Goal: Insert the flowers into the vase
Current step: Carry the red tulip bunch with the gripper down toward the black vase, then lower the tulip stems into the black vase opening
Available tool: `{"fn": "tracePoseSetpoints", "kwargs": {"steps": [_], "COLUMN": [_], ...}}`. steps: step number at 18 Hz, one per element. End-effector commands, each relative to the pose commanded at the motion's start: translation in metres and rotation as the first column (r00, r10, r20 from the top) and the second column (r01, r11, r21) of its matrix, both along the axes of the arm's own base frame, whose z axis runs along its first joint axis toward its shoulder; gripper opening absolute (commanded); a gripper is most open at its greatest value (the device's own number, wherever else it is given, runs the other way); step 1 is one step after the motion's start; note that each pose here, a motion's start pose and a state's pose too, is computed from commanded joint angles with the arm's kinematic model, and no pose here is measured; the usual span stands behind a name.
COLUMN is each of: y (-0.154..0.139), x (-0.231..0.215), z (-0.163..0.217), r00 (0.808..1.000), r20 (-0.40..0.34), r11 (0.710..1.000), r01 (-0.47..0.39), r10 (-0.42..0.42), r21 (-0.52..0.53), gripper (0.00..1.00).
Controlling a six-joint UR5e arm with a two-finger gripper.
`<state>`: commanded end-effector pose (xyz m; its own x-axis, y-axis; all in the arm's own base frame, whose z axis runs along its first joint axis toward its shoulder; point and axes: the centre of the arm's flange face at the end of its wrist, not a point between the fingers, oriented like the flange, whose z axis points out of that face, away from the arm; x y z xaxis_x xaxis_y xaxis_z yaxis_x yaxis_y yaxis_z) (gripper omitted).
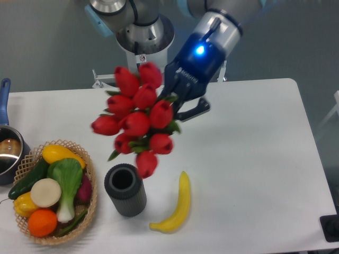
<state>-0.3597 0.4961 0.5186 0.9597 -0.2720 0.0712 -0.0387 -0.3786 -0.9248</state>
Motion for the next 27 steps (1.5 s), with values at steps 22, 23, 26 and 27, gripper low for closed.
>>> {"fn": "tracePoseSetpoints", "kwargs": {"steps": [22,23,26,27], "y": [0.046,0.046,0.048,0.048], "x": [0.005,0.005,0.002,0.002], "z": [-0.075,-0.077,-0.088,-0.090], "r00": [0.942,0.942,0.939,0.938], "r20": [0.144,0.148,0.167,0.172], "r11": [0.919,0.920,0.923,0.923], "r01": [0.249,0.247,0.243,0.242], "r10": [-0.302,-0.302,-0.302,-0.301], "r21": [0.305,0.303,0.299,0.298], "gripper": [0.25,0.25,0.25,0.25]}}
